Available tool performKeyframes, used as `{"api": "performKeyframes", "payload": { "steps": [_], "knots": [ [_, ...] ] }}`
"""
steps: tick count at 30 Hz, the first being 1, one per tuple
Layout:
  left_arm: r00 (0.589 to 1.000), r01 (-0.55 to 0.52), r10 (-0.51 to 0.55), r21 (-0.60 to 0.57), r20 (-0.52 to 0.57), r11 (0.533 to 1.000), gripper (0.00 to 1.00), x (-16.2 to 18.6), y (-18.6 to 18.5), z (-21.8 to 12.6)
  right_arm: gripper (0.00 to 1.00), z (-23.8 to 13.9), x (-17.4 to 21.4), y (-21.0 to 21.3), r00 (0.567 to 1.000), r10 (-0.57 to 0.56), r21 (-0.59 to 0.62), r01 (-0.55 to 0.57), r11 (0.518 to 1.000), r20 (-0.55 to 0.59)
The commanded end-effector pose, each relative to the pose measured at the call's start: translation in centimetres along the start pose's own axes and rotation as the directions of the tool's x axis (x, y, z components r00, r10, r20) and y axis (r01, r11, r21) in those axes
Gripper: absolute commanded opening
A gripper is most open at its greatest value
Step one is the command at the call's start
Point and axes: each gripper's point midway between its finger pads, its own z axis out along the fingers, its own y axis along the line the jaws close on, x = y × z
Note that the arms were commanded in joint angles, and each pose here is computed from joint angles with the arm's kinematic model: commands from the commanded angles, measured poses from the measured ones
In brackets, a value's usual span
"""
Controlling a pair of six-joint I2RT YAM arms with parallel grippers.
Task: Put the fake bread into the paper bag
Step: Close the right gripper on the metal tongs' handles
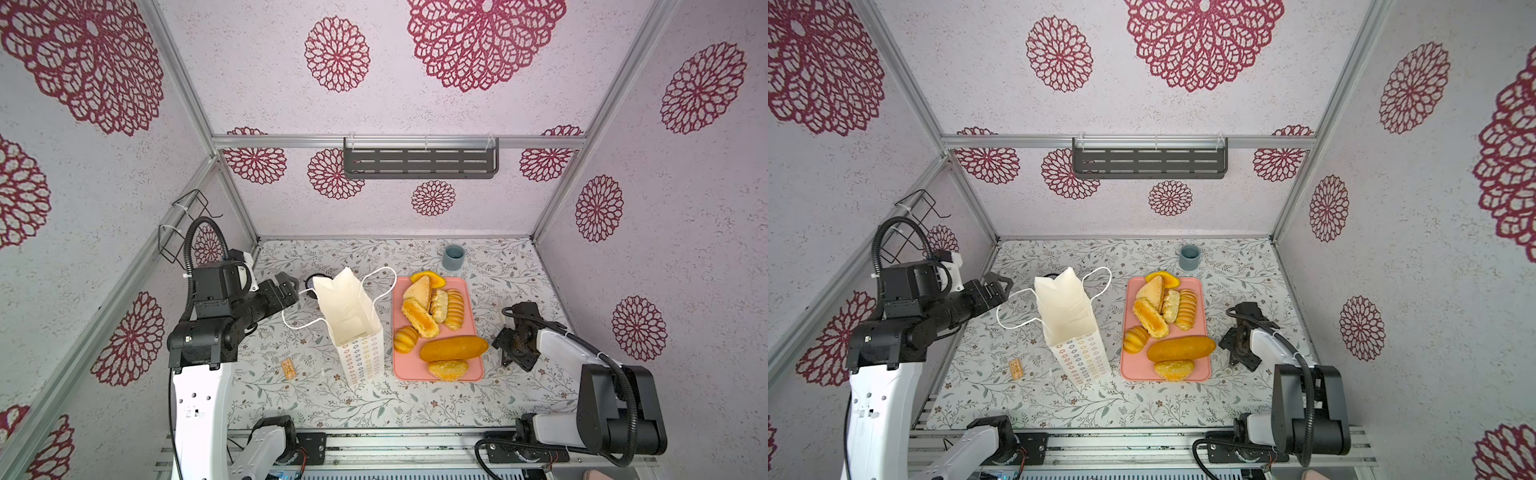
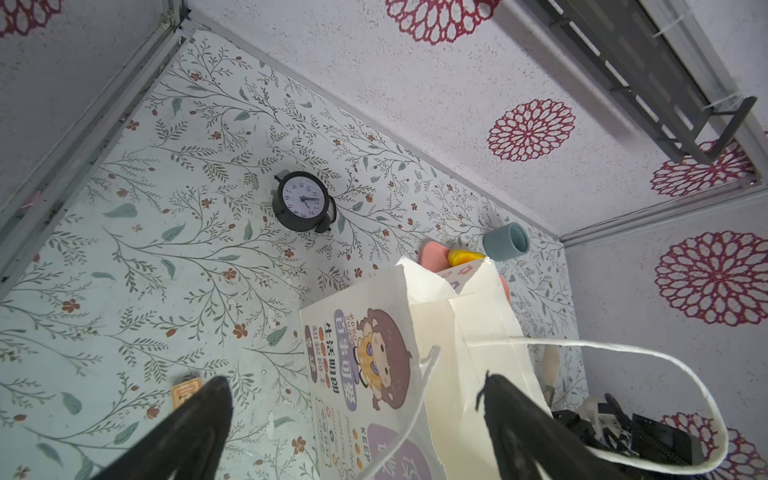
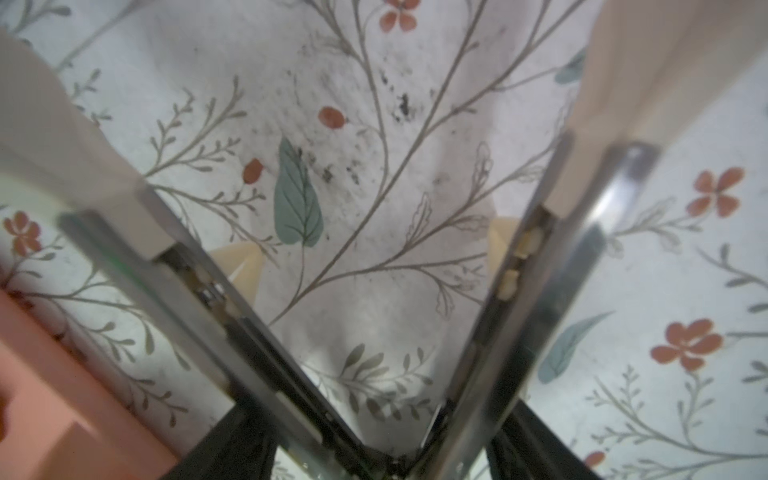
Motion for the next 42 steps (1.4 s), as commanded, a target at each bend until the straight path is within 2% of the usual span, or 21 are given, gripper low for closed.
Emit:
{"api": "performKeyframes", "payload": {
  "steps": [1,10,16,18,22,28,30,37,39,42],
  "knots": [
    [0.999,0.013,-0.015,0.057,0.029,0.998,0.97,-0.5,-0.8,-0.3,0.69,-0.5,-2.6,0.3,0.996,-0.061,0.018,0.060,0.998,0.062],
    [0.999,0.042,-0.043,0.079,0.013,0.996,0.97,-0.4,-0.8,0.4,0.50,1.1,-5.6,2.7,0.960,-0.279,0.044,0.277,0.960,0.026],
    [0.999,0.048,-0.049,0.074,0.010,0.996,0.97,-0.4,-0.6,0.6,0.51,1.4,-6.5,4.2,0.943,-0.330,0.000,0.330,0.944,0.048],
    [0.999,0.051,-0.051,0.071,0.006,0.996,0.97,-0.3,-0.5,0.7,0.56,1.6,-6.6,4.2,0.942,-0.333,-0.001,0.333,0.943,0.055],
    [0.998,0.058,-0.058,0.074,0.005,0.996,0.97,-0.3,-0.6,0.9,0.77,2.4,-6.5,3.9,0.944,-0.329,0.017,0.328,0.944,0.040],
    [0.998,0.056,-0.057,0.079,0.006,0.995,0.97,-0.4,-0.7,0.8,0.98,2.4,-7.2,4.1,0.943,-0.326,0.024,0.325,0.945,0.066],
    [0.998,0.057,-0.058,0.078,0.004,0.995,0.97,-0.3,-0.6,0.8,0.99,2.5,-7.4,4.2,0.944,-0.324,0.021,0.323,0.946,0.066],
    [0.998,0.055,-0.055,0.075,-0.004,0.996,0.97,0.0,-0.5,0.9,0.98,3.4,-7.3,4.4,0.946,-0.322,0.012,0.321,0.947,0.043],
    [0.999,0.054,-0.054,0.073,-0.004,0.996,0.97,0.0,-0.5,0.9,0.90,3.4,-7.3,4.3,0.946,-0.322,0.010,0.322,0.947,0.040],
    [0.999,0.055,-0.054,0.071,-0.006,0.996,0.97,0.0,-0.4,0.8,0.72,3.3,-7.1,4.2,0.947,-0.319,0.002,0.320,0.948,0.037]
  ]
}}
